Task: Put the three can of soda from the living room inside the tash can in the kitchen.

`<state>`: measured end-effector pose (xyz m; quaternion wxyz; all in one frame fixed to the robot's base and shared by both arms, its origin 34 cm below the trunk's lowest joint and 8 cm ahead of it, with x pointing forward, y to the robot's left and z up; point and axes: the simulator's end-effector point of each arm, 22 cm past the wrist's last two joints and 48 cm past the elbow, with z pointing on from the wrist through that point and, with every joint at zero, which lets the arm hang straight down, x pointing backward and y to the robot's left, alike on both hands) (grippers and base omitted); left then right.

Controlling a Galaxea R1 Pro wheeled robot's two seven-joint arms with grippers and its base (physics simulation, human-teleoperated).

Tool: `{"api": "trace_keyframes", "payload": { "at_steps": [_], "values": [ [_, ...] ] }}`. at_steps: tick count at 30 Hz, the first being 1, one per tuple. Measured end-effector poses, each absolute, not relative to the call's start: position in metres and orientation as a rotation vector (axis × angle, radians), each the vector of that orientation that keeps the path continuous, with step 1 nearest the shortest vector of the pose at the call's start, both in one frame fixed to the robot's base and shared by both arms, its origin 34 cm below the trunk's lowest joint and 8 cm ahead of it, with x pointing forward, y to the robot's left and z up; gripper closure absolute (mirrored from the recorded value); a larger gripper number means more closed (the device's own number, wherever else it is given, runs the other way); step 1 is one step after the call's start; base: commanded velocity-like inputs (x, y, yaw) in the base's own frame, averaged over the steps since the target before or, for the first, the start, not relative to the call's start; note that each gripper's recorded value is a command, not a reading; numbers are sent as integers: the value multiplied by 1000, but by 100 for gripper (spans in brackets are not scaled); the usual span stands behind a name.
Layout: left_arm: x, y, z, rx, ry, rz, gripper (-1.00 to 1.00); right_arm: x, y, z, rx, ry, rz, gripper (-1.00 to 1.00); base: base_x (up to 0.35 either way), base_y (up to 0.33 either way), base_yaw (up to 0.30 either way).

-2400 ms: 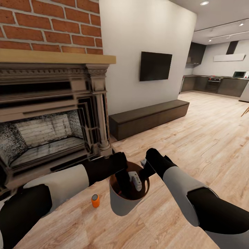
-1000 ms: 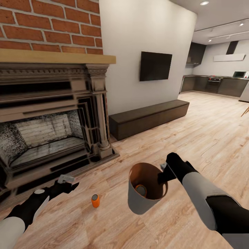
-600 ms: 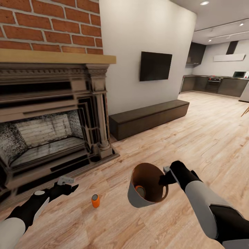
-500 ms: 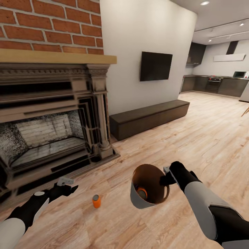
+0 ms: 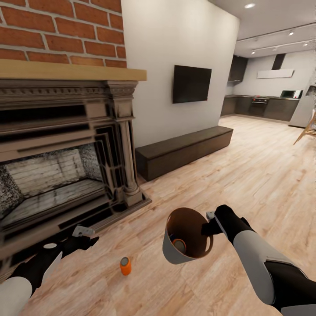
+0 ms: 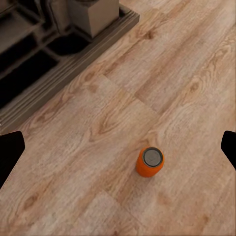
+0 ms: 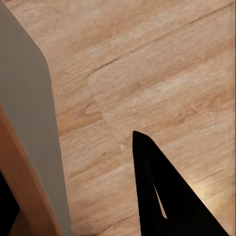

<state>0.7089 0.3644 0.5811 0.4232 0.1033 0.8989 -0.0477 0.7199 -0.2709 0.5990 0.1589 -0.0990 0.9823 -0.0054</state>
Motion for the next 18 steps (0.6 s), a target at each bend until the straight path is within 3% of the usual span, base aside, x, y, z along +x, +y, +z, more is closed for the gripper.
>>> {"api": "trace_keyframes", "payload": {
  "at_steps": [8, 18],
  "values": [
    [707, 365, 579, 256, 2261, -120, -100, 720, -268, 599, -273, 2807, 2, 100, 292, 118, -18],
    [709, 357, 578, 253, 2259, -121, -100, 720, -268, 599, -274, 2807, 1, 100, 288, -114, -1]
  ]
}}
